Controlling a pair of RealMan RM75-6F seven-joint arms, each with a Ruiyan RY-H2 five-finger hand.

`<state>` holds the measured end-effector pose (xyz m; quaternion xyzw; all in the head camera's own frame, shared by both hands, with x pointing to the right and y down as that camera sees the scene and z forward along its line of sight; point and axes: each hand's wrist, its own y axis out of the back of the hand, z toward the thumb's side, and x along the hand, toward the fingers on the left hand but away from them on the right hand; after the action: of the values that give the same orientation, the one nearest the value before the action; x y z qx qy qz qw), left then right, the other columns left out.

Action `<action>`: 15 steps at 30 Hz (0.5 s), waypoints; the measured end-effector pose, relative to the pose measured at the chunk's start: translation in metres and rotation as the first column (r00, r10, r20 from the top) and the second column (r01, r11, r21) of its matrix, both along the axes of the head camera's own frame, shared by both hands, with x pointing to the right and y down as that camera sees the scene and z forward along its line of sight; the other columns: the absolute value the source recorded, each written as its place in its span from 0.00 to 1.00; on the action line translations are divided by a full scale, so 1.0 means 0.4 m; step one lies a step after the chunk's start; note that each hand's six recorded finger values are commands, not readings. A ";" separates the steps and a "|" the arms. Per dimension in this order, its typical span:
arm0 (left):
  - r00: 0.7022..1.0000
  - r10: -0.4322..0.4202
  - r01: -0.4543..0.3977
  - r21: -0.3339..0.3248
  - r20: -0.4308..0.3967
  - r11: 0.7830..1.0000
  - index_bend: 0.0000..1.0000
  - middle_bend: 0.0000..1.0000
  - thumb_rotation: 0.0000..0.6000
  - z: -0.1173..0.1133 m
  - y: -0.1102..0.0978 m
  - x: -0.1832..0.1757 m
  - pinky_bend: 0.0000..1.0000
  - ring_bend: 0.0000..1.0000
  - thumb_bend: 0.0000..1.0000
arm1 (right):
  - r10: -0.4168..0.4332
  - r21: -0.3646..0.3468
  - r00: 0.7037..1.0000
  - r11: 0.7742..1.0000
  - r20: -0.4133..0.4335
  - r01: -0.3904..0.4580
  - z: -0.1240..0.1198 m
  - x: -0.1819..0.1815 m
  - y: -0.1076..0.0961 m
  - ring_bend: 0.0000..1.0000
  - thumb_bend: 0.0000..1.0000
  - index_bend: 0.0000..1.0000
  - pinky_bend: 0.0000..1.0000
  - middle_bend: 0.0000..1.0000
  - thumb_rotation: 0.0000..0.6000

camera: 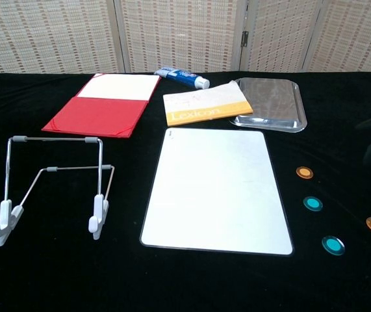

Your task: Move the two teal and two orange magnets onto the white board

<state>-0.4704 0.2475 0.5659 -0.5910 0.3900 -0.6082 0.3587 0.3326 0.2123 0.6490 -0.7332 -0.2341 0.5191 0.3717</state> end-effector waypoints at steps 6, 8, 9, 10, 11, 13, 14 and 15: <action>1.000 0.002 -0.002 -0.007 -0.005 1.000 0.12 0.08 1.00 0.004 0.001 0.000 0.00 0.10 0.28 | -0.049 -0.044 0.999 0.998 0.004 0.049 0.066 -0.052 0.006 0.00 0.48 0.39 0.00 0.08 1.00; 1.000 0.003 -0.003 -0.009 -0.004 1.000 0.12 0.08 1.00 0.005 0.002 0.000 0.00 0.10 0.27 | -0.060 -0.050 0.998 0.997 0.005 0.060 0.083 -0.066 0.006 0.00 0.48 0.39 0.00 0.08 1.00; 1.000 0.003 -0.003 -0.010 -0.004 1.000 0.12 0.08 1.00 0.006 0.002 0.001 0.00 0.10 0.27 | -0.065 -0.051 0.998 0.997 0.006 0.065 0.090 -0.072 0.006 0.00 0.48 0.39 0.00 0.08 1.00; 1.000 0.004 -0.004 -0.011 -0.005 1.000 0.12 0.08 1.00 0.006 0.002 0.001 0.00 0.10 0.27 | -0.070 -0.050 0.998 0.996 0.007 0.070 0.096 -0.078 0.005 0.00 0.48 0.39 0.00 0.08 1.00; 1.000 0.005 -0.005 -0.012 -0.005 1.000 0.12 0.08 1.00 0.007 0.002 0.001 0.00 0.10 0.27 | -0.076 -0.050 0.997 0.996 0.008 0.076 0.103 -0.086 0.004 0.00 0.48 0.39 0.00 0.08 1.00; 1.000 0.005 -0.005 -0.014 -0.005 1.000 0.12 0.08 1.00 0.007 0.002 0.001 0.00 0.10 0.27 | -0.085 -0.052 0.996 0.995 0.009 0.085 0.114 -0.098 0.003 0.00 0.48 0.39 0.00 0.08 1.00; 1.000 0.004 -0.004 -0.015 -0.005 1.000 0.12 0.08 1.00 0.008 0.002 0.001 0.00 0.10 0.27 | -0.090 -0.054 0.996 0.994 0.011 0.091 0.120 -0.105 0.003 0.00 0.48 0.39 0.00 0.08 1.00; 1.000 0.003 -0.003 -0.016 -0.004 1.000 0.11 0.08 1.00 0.008 0.003 0.000 0.00 0.10 0.27 | -0.095 -0.056 0.995 0.994 0.014 0.095 0.123 -0.111 0.004 0.00 0.48 0.39 0.00 0.08 1.00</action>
<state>-0.4703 0.2486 0.5691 -0.5958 0.3849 -0.6094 0.3542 0.2882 0.2138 0.6984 -0.7567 -0.1862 0.5031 0.3737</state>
